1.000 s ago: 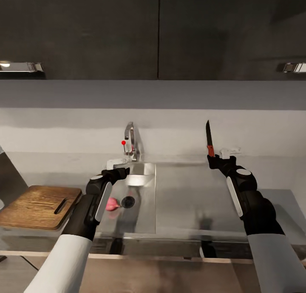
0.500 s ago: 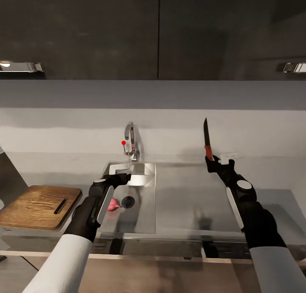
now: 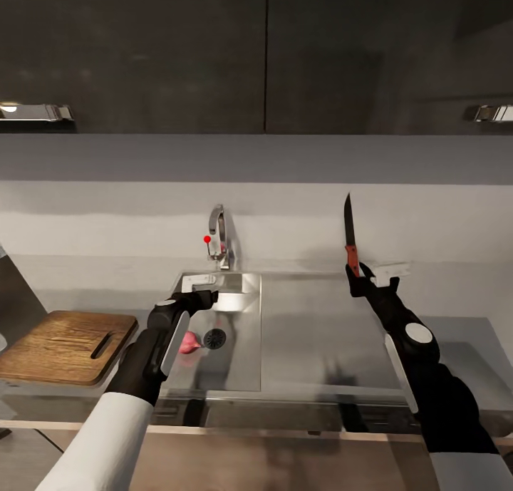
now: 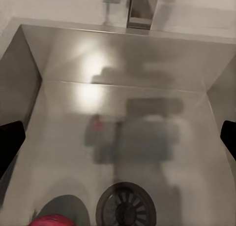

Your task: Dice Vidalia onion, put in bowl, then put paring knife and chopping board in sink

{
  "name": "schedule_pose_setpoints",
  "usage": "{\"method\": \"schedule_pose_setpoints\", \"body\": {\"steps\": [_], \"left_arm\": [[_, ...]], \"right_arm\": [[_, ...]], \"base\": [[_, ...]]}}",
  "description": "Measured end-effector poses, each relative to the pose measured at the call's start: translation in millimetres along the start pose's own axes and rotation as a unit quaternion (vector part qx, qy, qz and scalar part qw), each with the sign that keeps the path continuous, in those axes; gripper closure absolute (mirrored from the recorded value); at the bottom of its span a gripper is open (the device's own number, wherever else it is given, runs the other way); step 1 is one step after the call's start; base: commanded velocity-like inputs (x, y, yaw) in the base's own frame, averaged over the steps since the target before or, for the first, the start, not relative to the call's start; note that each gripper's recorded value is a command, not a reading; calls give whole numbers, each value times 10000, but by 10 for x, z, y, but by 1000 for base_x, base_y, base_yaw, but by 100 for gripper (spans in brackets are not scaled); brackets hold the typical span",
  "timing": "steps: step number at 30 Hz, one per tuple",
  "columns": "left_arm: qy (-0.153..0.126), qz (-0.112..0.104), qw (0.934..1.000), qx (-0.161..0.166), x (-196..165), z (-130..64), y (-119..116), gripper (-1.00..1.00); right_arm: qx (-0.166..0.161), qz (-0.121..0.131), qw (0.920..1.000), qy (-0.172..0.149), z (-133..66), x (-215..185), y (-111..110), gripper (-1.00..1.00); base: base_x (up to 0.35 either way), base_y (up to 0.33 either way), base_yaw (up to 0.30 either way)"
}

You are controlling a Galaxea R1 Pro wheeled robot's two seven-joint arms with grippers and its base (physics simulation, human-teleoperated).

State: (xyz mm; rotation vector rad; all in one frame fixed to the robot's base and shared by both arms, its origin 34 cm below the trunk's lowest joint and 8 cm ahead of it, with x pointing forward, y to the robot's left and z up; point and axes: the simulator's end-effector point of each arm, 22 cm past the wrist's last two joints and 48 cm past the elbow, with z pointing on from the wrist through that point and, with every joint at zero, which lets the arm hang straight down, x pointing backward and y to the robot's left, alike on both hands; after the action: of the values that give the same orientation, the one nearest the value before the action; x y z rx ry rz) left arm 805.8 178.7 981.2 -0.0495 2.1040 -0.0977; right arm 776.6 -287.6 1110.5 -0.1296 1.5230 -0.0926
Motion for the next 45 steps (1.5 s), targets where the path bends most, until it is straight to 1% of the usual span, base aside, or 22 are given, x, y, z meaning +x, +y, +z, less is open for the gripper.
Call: {"method": "schedule_pose_setpoints", "body": {"steps": [3,9,10,13,14,15,16,18,20,22,24,34,36,39,44,45], "left_arm": [[0,4,10000,-7,0,1,10,-100],[1,13,10000,-3,0,1,11,-100],[3,13,10000,-3,1,1,11,-100],[24,15,10000,-8,19,7,15,-100],[31,17,10000,-14,25,9,23,-100],[64,28,10000,-43,53,21,60,-100],[178,66,9997,-134,152,60,177,-100],[294,118,9992,-249,253,96,327,-100],[363,159,9986,-342,314,115,450,-100],[398,180,9983,-391,344,124,512,-100],[410,187,9982,-402,354,126,526,-100],[480,195,9979,-396,410,138,515,-100],[539,198,9976,-387,461,150,502,-100],[717,188,9966,-351,620,185,447,-100],[821,186,9959,-340,712,202,426,-100],[877,189,9954,-346,762,210,431,-100]], "right_arm": [[-1,1,10000,8,-4,-3,0,100],[-32,10,9998,173,-57,122,25,100],[-36,14,9998,216,-65,151,28,100],[-40,41,9986,519,-84,297,33,100],[-42,46,9983,572,-88,321,35,100],[-42,54,9978,654,-93,358,35,100],[-44,60,9973,726,-97,391,38,100],[-44,64,9970,767,-101,410,38,100],[-44,67,9968,792,-103,420,38,100],[-42,69,9967,804,-104,426,36,100],[-41,69,9967,808,-105,428,36,100],[-29,74,9966,817,-106,432,24,100],[-13,80,9966,817,-107,433,9,100],[14,90,9966,818,-108,434,-18,100],[24,94,9966,823,-109,436,-28,100],[27,95,9965,824,-109,437,-30,100]], "base": [[0,0,0],[0,0,0],[0,0,0],[0,0,0],[0,0,0],[0,0,0],[0,0,0],[0,0,0],[0,0,0],[0,0,0],[0,0,0],[0,0,0],[0,0,0],[0,0,0],[0,0,0],[0,0,0]]}}
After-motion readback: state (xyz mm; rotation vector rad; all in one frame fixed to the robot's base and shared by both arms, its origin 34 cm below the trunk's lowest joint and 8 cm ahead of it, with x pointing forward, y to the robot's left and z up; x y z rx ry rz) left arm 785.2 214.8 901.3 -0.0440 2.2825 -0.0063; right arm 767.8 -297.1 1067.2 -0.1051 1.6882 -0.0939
